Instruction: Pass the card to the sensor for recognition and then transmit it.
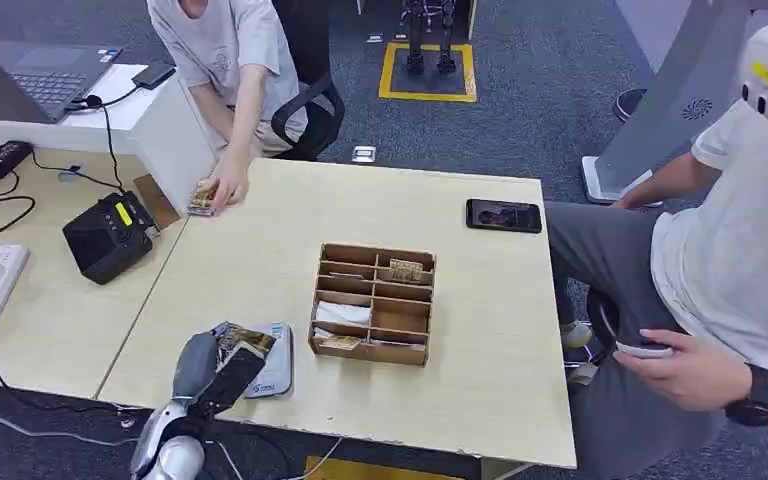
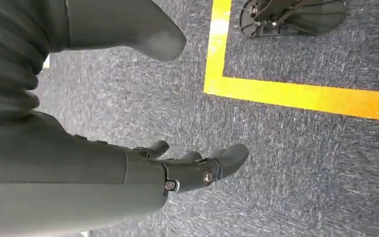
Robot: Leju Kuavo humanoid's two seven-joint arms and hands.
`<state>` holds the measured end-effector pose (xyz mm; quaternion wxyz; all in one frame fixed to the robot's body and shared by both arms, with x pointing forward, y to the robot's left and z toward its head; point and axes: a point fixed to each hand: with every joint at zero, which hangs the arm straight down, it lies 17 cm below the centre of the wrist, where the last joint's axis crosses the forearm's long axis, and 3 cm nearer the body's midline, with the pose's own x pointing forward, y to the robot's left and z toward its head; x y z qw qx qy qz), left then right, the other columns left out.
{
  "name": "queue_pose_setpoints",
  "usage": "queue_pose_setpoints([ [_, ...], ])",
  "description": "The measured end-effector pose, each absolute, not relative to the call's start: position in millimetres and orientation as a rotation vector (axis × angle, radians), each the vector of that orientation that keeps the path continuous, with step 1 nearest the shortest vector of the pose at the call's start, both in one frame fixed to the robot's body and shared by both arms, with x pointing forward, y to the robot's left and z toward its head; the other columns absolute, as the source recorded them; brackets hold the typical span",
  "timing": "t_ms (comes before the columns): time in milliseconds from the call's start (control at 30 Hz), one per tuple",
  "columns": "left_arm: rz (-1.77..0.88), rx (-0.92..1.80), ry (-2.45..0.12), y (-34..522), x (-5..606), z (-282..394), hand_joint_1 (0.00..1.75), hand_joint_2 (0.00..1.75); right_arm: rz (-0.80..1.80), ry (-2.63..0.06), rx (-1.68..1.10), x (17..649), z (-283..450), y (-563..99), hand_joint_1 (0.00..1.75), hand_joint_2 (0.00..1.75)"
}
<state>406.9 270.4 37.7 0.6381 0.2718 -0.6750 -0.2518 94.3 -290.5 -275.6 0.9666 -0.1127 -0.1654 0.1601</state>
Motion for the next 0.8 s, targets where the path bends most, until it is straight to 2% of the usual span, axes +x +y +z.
queue_pose_setpoints([
  [667, -0.674, 0.751, -1.457, 278.5, 414.8, 5.3, 1.75, 1.75, 0.333, -0.339, -0.219, 94.7, -275.5, -289.4, 0.00, 1.75],
  [800, -0.650, 0.708, -1.516, 271.3, 416.3, 10.1, 1.75, 1.75, 0.344, -0.340, -0.220, 94.8, -275.6, -289.6, 0.00, 1.75],
])
